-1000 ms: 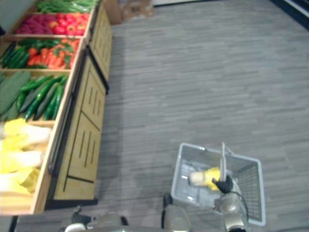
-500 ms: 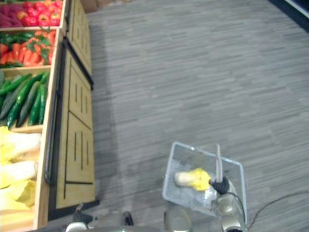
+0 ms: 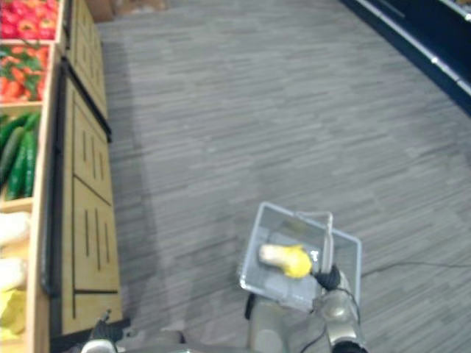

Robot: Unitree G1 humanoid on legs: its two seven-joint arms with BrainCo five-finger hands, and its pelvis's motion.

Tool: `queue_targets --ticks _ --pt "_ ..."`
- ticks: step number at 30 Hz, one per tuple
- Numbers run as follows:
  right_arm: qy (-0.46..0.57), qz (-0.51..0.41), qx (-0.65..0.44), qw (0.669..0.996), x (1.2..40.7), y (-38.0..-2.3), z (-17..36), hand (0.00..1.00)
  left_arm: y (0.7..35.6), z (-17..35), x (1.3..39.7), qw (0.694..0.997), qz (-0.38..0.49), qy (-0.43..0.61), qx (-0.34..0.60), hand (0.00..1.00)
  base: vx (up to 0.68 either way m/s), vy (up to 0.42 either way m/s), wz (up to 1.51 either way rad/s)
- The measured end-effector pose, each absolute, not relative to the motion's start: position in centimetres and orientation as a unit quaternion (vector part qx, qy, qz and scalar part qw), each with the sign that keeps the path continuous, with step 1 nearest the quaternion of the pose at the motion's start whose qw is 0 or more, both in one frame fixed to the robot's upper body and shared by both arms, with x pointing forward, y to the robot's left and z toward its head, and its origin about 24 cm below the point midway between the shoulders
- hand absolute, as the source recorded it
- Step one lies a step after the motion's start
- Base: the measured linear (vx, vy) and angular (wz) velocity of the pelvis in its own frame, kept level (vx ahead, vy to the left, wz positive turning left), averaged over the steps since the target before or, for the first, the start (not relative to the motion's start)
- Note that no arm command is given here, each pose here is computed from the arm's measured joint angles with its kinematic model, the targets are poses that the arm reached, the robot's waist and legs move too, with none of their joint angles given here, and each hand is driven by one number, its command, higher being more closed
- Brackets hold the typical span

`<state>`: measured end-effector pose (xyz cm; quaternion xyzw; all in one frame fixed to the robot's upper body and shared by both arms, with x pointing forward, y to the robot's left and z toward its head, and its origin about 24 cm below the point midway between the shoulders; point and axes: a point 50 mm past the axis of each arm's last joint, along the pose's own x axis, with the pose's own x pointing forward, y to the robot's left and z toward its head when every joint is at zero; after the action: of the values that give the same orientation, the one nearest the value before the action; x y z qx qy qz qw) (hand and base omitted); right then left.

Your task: Pick vegetable in the basket

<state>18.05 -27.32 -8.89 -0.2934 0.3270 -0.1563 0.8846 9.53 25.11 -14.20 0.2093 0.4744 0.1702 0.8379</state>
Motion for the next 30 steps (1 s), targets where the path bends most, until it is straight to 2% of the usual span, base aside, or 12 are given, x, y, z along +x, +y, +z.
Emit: queue_targets --ticks 2,6,15,20,23,24,30 --pt "0.335 -0.163 -0.292 0.881 17.6 -27.6 -9.1 1.00 25.3 -14.1 9.8 0.837 0.173 0.474 0.211 0.00 0.26 -0.256 0.27" --pt "0.331 -0.185 -0.289 0.879 17.9 -28.3 -8.6 1.00 23.1 -14.3 11.6 0.855 0.159 0.457 0.186 0.00 0.32 -0.350 0.31" --pt "0.351 -0.187 -0.301 0.867 16.1 -29.1 -9.1 1.00 22.4 -14.5 10.4 0.855 0.164 0.462 0.171 0.00 0.22 -0.290 0.32" --pt "0.355 -0.189 -0.302 0.864 15.8 -29.3 -9.1 1.00 22.3 -14.2 11.0 0.864 0.162 0.444 0.172 0.00 0.09 0.008 0.13" --pt "0.356 -0.190 -0.307 0.862 15.6 -29.6 -9.0 1.00 22.3 -14.5 10.1 0.858 0.161 0.458 0.171 0.00 0.31 0.270 0.09" --pt "0.357 -0.170 -0.308 0.865 15.5 -28.5 -9.5 1.00 22.3 -15.0 8.5 0.843 0.168 0.484 0.165 0.00 0.67 0.560 0.07" --pt "0.328 -0.153 -0.307 0.880 17.4 -27.5 -8.8 1.00 22.6 -14.9 8.6 0.843 0.174 0.482 0.165 0.00 0.27 0.197 -0.02"
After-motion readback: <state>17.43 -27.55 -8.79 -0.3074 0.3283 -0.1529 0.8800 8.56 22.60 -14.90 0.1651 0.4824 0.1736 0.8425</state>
